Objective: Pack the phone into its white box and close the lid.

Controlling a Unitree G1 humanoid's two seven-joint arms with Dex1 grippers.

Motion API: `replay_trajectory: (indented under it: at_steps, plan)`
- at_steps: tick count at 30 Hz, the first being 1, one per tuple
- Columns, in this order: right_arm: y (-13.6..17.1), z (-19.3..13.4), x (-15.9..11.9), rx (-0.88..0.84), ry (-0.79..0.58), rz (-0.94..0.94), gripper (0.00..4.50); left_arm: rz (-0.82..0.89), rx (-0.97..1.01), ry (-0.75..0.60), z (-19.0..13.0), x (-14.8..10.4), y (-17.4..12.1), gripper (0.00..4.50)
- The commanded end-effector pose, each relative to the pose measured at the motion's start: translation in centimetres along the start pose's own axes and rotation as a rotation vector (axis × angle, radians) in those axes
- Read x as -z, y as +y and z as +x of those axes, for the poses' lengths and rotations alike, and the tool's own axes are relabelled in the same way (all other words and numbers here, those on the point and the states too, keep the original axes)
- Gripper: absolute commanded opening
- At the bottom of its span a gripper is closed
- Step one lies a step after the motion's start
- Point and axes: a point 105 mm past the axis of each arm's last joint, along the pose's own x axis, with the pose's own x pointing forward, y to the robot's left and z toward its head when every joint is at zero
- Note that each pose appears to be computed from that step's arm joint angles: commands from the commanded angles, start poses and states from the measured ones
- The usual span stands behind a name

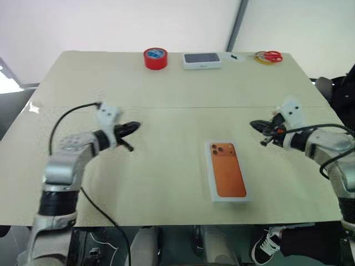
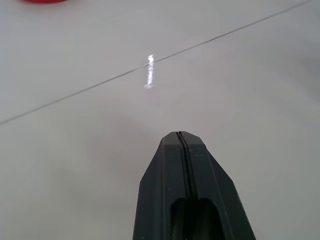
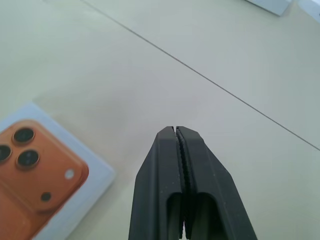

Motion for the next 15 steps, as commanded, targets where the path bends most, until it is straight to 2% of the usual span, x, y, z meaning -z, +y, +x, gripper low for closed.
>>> replay_trajectory:
  at_steps: [1, 4, 9, 15]
  plan:
    - [-1.1, 0.3, -0.8, 0.009, -0.046, -0.009, 0.06, 0.008, -0.134, -0.071, -3.9, -1.4, 3.2, 0.00]
    - [-1.0, 0.7, -0.5, -0.029, -0.042, -0.006, 0.06, 0.001, -0.194, -0.057, -5.9, -0.6, 4.3, 0.00]
    - [-0.8, 1.3, 0.0, -0.049, -0.038, -0.002, 0.06, -0.003, -0.258, -0.035, -7.4, 0.0, 5.3, 0.00]
    - [-0.4, 1.2, 0.2, -0.074, -0.028, -0.003, 0.06, -0.015, -0.267, -0.040, -7.6, 0.0, 4.8, 0.00]
